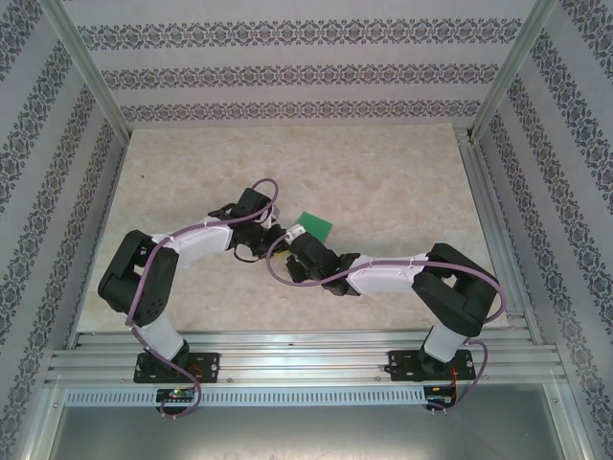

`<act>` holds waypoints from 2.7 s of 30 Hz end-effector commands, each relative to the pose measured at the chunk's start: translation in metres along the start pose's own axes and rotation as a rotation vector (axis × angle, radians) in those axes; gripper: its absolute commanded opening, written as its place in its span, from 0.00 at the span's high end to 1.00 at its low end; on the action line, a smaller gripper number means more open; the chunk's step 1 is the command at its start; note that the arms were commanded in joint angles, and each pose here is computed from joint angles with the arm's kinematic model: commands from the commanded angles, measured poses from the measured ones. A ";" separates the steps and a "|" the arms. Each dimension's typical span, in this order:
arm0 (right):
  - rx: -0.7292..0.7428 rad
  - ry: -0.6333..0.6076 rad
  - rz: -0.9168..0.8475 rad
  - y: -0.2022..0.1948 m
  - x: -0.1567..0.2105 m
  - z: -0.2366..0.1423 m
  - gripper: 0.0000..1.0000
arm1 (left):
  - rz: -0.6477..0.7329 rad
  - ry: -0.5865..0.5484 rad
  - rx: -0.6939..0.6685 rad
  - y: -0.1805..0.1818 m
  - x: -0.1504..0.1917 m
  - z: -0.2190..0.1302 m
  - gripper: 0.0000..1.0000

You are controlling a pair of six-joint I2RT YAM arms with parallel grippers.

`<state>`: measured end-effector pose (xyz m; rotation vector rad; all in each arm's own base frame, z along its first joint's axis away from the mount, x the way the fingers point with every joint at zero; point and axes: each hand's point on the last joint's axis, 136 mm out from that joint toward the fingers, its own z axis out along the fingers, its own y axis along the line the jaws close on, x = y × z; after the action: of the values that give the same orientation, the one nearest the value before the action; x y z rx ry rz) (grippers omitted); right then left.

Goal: Fold a paper plane with a square sheet of paper (fold left side to right side)
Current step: Third fold the triangle at the center of the table.

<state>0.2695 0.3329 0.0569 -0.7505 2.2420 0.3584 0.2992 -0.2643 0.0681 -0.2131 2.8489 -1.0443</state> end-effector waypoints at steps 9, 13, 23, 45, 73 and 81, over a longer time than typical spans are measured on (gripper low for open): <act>-0.181 0.009 0.275 -0.009 0.027 0.002 1.00 | 0.101 -0.177 -0.016 -0.032 -0.027 -0.045 0.28; -0.234 -0.033 0.417 -0.022 0.031 0.003 1.00 | 0.120 -0.195 -0.013 -0.034 -0.035 -0.047 0.26; -0.277 -0.087 0.539 -0.040 0.032 -0.002 1.00 | 0.135 -0.097 0.097 -0.056 -0.060 0.007 0.52; -0.258 -0.046 0.518 -0.042 0.037 0.004 1.00 | 0.154 0.045 0.132 -0.065 -0.077 0.077 0.65; -0.267 -0.028 0.470 -0.040 0.000 0.007 0.85 | 0.141 0.077 0.004 -0.024 -0.062 0.099 0.69; -0.248 -0.031 0.491 -0.056 0.003 -0.004 1.00 | 0.142 0.081 -0.001 -0.022 -0.061 0.101 0.70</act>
<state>0.2988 0.2897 0.0441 -0.2840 2.3900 0.8747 0.3878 -0.3384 0.0284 0.0155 2.8241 -1.1146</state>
